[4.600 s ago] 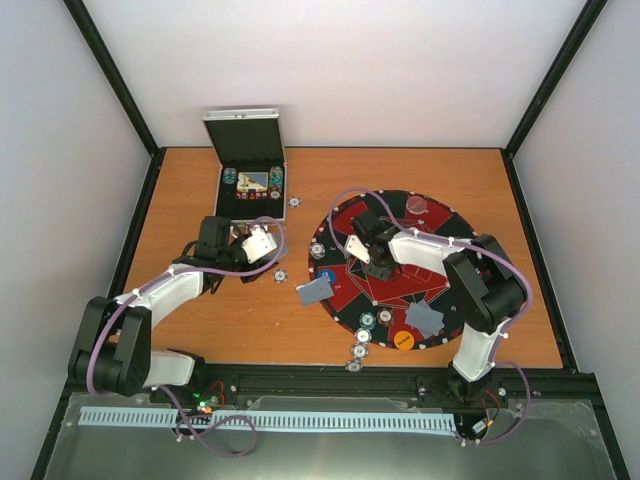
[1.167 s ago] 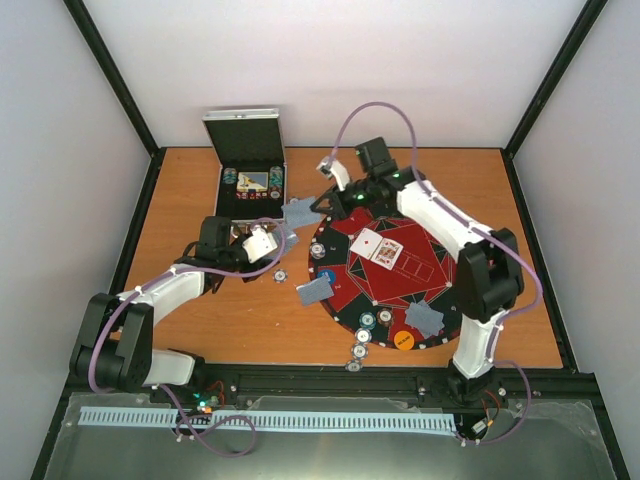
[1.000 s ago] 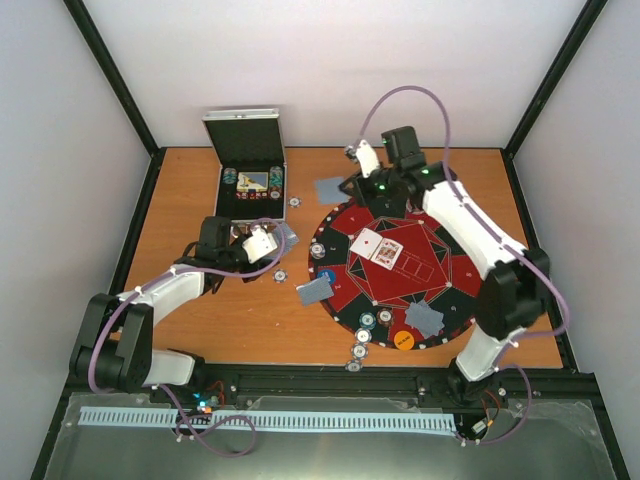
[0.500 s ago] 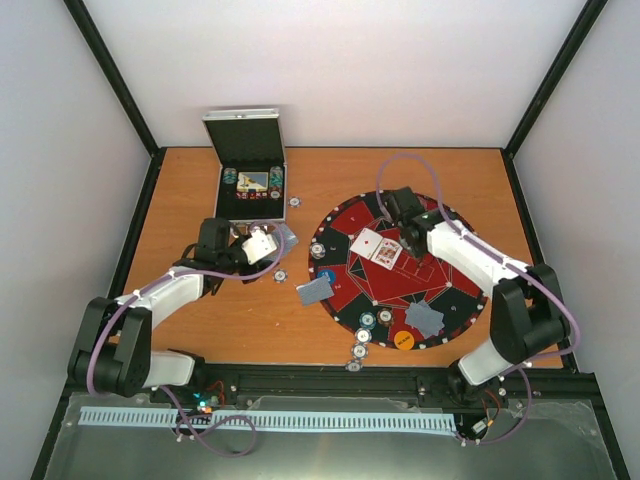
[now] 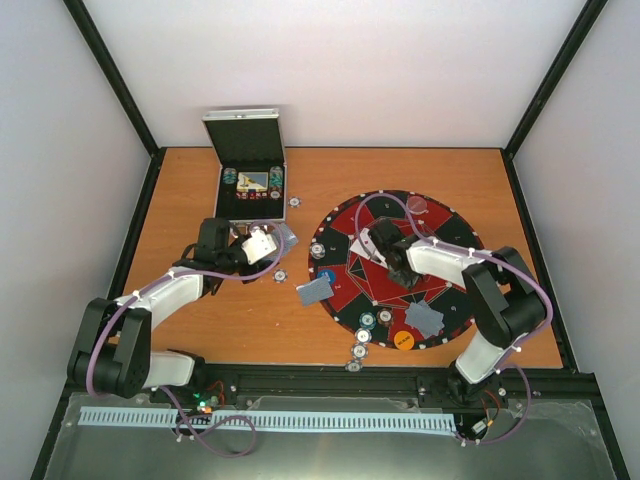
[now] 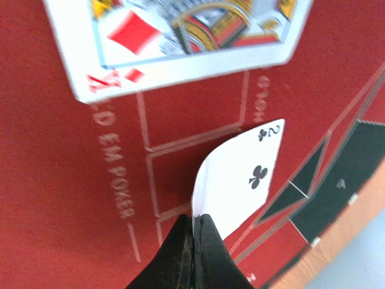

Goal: Distribute texas hold em gaming equipment

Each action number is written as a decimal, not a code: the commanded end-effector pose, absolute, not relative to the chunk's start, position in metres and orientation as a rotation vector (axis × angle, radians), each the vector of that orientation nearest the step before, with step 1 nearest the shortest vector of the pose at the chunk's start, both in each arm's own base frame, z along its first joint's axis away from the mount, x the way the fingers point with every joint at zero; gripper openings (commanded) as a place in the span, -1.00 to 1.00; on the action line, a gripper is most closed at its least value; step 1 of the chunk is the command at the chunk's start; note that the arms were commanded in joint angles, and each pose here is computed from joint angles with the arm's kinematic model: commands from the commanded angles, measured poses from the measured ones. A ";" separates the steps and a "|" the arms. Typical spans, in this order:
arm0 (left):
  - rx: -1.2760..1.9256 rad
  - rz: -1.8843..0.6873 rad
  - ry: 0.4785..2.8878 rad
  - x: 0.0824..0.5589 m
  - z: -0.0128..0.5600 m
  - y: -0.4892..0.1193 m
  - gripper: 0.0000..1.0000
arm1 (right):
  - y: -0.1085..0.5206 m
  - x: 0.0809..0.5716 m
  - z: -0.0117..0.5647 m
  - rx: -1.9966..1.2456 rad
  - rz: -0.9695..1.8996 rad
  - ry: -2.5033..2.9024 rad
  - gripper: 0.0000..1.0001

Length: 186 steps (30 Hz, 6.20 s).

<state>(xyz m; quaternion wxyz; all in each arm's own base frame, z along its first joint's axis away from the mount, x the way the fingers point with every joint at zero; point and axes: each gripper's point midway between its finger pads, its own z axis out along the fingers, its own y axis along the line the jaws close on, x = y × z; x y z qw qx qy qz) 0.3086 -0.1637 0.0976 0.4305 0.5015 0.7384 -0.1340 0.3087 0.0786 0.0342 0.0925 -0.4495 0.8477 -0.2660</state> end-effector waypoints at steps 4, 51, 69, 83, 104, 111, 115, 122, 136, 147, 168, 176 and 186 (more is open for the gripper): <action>1.250 -0.326 1.777 0.315 0.114 -0.168 0.06 | 0.112 0.297 0.026 -1.463 -0.507 2.452 -0.94; 1.264 -0.314 1.782 0.321 0.112 -0.169 0.07 | 0.149 0.297 0.050 -1.438 -0.246 2.428 -0.07; 1.274 -0.307 1.763 0.320 0.116 -0.169 0.07 | 0.333 0.353 0.244 -0.934 1.137 1.921 0.33; 1.275 -0.315 1.765 0.323 0.115 -0.171 0.07 | 0.389 0.340 0.181 -1.104 1.231 2.020 0.16; 1.277 -0.315 1.764 0.324 0.114 -0.171 0.07 | 0.400 0.329 0.173 -1.183 1.335 2.037 -0.49; 1.279 -0.316 1.767 0.322 0.113 -0.171 0.07 | 0.399 0.328 0.179 -1.186 1.356 2.027 -0.88; 1.278 -0.314 1.765 0.322 0.113 -0.170 0.07 | 0.400 0.327 0.185 -1.191 1.388 2.011 -0.94; 1.279 -0.316 1.768 0.319 0.112 -0.170 0.07 | 0.375 0.343 0.226 -1.130 1.366 1.933 -0.94; 1.239 -0.342 1.773 0.319 0.118 -0.171 0.07 | 0.200 0.379 0.252 -0.847 0.589 2.238 -0.94; 1.206 -0.353 1.760 0.329 0.126 -0.171 0.06 | 0.084 0.307 0.196 -1.068 -0.114 2.552 -0.94; 1.198 -0.343 1.766 0.330 0.124 -0.165 0.06 | 0.059 0.279 0.122 -1.316 -0.178 2.751 -0.94; 1.206 -0.346 1.770 0.331 0.123 -0.166 0.06 | 0.190 0.325 0.231 -1.093 0.608 2.152 -0.94; 1.182 -0.364 1.778 0.333 0.127 -0.167 0.06 | 0.330 0.314 0.258 -1.070 1.269 1.716 -0.95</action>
